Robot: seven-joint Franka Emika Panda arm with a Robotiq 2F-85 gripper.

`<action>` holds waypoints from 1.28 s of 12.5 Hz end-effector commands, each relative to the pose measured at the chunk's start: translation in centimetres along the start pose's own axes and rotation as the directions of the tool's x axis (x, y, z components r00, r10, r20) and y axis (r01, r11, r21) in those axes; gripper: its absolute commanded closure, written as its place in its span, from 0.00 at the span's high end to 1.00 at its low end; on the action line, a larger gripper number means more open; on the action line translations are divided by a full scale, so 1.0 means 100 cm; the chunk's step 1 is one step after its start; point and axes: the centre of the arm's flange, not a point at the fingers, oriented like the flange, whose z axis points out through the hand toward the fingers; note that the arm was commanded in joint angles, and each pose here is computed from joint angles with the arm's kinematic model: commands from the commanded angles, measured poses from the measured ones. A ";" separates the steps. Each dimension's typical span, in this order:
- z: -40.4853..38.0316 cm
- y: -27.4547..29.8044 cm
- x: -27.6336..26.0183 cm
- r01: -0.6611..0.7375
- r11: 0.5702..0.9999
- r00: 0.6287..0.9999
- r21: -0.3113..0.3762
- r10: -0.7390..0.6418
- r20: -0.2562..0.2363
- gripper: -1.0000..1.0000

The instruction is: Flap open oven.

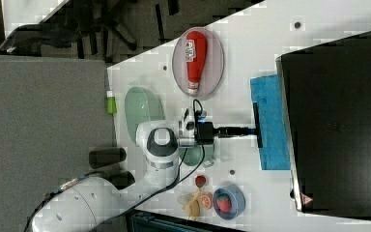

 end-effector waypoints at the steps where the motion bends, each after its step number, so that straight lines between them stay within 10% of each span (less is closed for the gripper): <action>1: -0.012 0.016 0.011 -0.144 0.989 0.989 0.039 0.145 -0.026 0.18; 5: -0.077 0.062 0.032 -0.351 0.917 0.931 0.192 0.364 -0.035 0.18; 10: -0.175 0.149 0.023 -0.661 0.637 0.739 0.395 0.645 0.196 0.18; 16: -0.278 0.238 -0.016 -0.776 0.408 0.612 0.480 0.669 0.422 0.18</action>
